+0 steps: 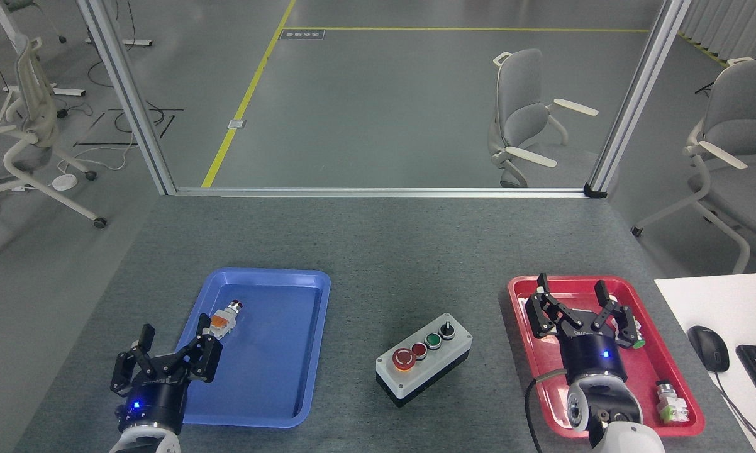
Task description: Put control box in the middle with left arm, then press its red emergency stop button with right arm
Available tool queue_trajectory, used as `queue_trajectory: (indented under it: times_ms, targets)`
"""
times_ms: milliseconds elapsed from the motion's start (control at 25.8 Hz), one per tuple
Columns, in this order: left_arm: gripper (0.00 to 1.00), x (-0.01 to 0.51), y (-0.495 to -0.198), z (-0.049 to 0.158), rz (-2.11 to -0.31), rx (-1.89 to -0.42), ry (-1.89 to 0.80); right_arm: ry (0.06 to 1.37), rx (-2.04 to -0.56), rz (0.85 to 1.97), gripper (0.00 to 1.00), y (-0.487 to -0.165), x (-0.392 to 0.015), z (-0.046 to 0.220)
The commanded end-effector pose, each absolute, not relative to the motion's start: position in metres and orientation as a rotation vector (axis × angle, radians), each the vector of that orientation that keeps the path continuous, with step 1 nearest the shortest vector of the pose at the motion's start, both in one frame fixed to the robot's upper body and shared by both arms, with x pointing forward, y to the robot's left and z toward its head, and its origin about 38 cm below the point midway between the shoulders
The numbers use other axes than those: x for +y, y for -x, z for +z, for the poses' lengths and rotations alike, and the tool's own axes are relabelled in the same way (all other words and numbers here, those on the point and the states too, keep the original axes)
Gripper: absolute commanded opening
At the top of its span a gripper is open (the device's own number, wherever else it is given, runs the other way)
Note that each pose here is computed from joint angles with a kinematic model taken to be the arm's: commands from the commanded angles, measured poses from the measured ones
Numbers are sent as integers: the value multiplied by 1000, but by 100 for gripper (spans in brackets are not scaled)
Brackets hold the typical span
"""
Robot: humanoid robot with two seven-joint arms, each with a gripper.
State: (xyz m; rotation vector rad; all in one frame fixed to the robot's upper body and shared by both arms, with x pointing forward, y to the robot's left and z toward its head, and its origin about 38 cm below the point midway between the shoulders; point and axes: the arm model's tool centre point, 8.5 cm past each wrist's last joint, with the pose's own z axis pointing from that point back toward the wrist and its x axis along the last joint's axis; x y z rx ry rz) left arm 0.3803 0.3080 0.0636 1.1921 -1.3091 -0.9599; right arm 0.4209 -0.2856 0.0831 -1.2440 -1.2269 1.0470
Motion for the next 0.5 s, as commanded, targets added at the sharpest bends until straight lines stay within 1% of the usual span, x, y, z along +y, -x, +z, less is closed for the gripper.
queue_trajectory:
  times_ms: [0, 155, 310, 465]
  targets:
    - [98, 291, -376, 51, -944, -1313, -1146, 1259, -1160, 1049, 99, -391, -288, 69]
    - [99, 285, -375, 48, -958, -1317, -1136, 1230, -1157, 1046, 99, -372, -278, 60]
    - [99, 264, -376, 49, -1001, -1355, -1104, 1225, -1155, 1033, 99, -371, -279, 59]
    - [99, 262, -376, 48, -1021, -1349, -1098, 1224, -1158, 1033, 99, -371, -278, 60]
